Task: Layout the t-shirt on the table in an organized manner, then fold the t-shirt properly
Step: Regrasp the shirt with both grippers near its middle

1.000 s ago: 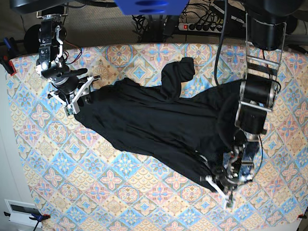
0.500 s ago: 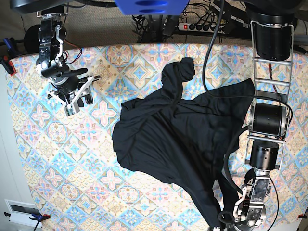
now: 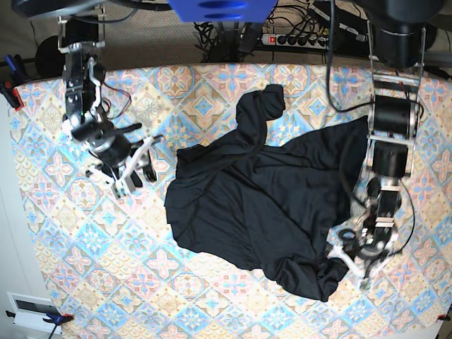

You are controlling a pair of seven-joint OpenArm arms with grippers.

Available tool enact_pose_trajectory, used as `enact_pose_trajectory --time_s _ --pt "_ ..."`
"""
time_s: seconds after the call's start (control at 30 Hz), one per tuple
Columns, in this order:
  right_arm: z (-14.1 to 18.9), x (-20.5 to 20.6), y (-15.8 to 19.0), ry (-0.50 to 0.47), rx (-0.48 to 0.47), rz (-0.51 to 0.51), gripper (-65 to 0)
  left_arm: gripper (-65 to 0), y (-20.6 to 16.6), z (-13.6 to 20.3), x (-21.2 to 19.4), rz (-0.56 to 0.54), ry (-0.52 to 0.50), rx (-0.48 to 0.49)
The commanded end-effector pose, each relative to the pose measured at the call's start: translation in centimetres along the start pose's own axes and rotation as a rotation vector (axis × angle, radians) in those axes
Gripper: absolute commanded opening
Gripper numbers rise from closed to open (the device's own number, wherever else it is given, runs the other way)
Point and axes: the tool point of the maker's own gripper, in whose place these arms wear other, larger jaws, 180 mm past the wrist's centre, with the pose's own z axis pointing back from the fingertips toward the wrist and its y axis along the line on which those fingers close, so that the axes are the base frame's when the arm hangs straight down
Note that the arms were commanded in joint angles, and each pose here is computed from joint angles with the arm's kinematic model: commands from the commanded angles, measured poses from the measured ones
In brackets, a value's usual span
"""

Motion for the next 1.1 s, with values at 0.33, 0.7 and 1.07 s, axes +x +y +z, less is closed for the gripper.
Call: enact_pose_trajectory --time_s 0.33,0.7,1.07 --pt "-7.0 4.7 -3.0 0.012 0.013 0.040 -45.8 -40.7 1.4 6.6 -6.8 0.220 -0.024 -0.003" --pt "-12.8 10.1 -4.5 0.003 0.017 0.067 -40.6 -40.7 -1.7 10.1 -12.3 0.289 -0.009 -0.035" --pt "-15.9 6.8 -3.0 0.030 0.048 0.080 -32.5 -40.7 -4.1 11.0 -13.5 0.320 0.002 -0.074"
